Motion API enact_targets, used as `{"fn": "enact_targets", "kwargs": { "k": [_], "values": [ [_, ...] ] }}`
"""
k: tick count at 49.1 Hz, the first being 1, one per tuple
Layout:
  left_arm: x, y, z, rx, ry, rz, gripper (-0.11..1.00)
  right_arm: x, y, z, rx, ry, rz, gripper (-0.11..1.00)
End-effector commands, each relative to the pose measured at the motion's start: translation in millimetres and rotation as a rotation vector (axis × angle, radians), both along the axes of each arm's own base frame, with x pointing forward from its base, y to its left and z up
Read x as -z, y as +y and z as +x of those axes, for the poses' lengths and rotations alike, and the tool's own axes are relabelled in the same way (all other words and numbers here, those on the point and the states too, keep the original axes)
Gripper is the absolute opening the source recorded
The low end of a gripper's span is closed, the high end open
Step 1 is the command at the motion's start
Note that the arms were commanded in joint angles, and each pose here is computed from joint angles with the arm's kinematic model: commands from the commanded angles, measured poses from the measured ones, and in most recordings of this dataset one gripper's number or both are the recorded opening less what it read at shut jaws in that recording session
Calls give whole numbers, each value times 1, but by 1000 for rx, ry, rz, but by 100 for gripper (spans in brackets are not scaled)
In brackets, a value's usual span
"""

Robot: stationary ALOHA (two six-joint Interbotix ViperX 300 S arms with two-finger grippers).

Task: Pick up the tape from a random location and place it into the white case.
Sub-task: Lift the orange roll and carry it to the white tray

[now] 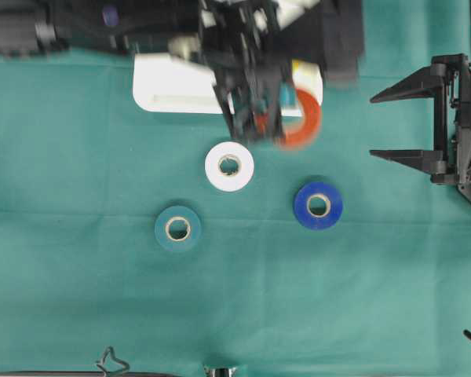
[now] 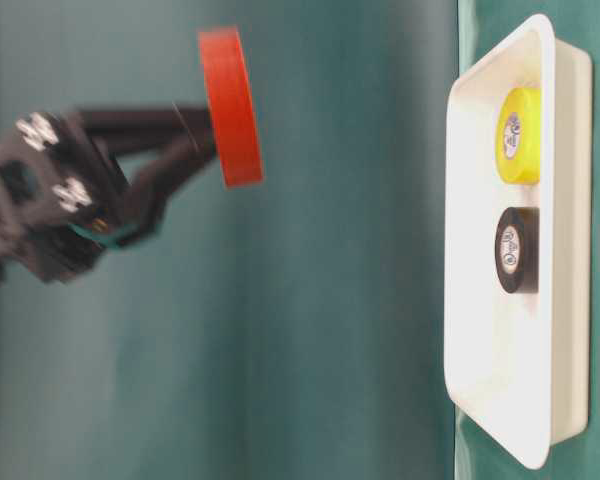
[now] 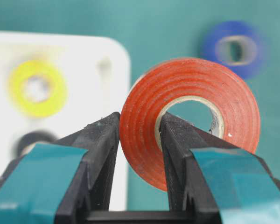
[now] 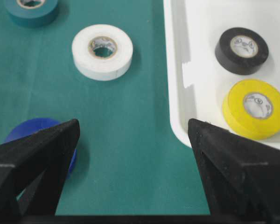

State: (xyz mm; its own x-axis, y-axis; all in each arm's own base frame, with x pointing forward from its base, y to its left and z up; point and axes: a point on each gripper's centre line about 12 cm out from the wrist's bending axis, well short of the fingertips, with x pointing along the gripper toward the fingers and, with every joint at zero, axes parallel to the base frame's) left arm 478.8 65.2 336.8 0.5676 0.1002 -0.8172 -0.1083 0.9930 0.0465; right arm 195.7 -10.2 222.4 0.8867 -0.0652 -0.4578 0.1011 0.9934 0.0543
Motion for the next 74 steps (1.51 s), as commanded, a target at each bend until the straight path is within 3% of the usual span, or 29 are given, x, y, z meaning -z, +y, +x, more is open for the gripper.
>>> {"fn": "enact_targets", "kwargs": {
  "k": [1, 8, 16, 25, 47, 74],
  "values": [
    [-28, 31, -19, -61, -66, 22, 22, -11, 0, 4, 0, -27, -2, 90],
    [-26, 70, -35, -137, -70, 37, 22, -9, -1, 4, 2, -18, -2, 90],
    [-25, 92, -45, -180, -86, 44, 22, -9, -1, 4, 1, -17, -5, 90],
    [-18, 96, -59, -191, -62, 43, 22, -9, -1, 3, 3, -9, -6, 90],
    [5, 105, -123, -279, -42, 24, 22, -11, -1, 3, 6, -2, -8, 90],
    [7, 103, -127, -279, -39, 23, 22, -14, -1, 5, 8, -4, -6, 90]
  ]
}}
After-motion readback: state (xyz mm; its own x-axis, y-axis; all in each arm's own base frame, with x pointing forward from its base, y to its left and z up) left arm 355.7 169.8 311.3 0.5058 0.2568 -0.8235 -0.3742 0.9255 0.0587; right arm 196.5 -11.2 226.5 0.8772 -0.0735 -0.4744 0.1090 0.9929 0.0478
